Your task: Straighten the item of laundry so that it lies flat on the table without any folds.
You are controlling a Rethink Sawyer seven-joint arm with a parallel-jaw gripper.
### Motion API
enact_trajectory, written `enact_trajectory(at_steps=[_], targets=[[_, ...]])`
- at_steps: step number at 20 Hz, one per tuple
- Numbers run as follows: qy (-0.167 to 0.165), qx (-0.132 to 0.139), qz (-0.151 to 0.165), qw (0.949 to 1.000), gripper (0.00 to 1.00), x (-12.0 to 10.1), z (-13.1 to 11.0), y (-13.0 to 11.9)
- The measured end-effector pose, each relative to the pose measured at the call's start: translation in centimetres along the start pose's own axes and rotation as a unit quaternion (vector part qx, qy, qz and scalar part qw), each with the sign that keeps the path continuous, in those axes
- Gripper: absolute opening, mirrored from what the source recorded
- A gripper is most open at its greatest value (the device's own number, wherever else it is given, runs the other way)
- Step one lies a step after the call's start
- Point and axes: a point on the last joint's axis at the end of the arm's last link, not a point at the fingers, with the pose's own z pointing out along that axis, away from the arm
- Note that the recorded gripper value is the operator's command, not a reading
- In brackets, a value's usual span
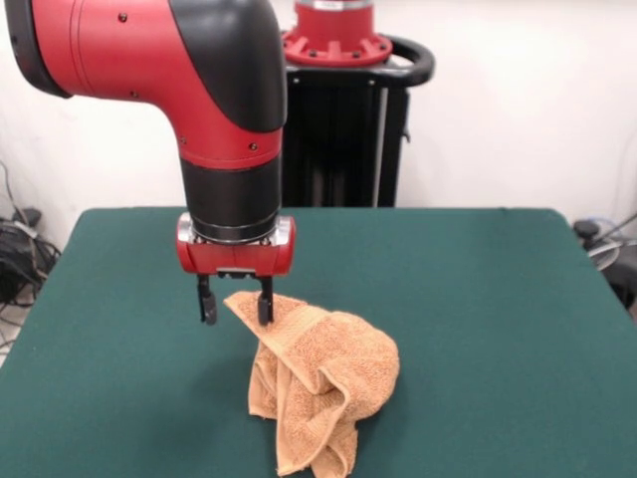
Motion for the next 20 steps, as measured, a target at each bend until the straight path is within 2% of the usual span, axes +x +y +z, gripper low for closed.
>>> enact_trajectory(at_steps=[8,20], targets=[[0.03,-0.004,0.002,0.9996,1.0,0.3,-0.26,-0.2],[0.041,-0.004,0.003,0.9991,1.0,0.32,-0.49,-0.36]])
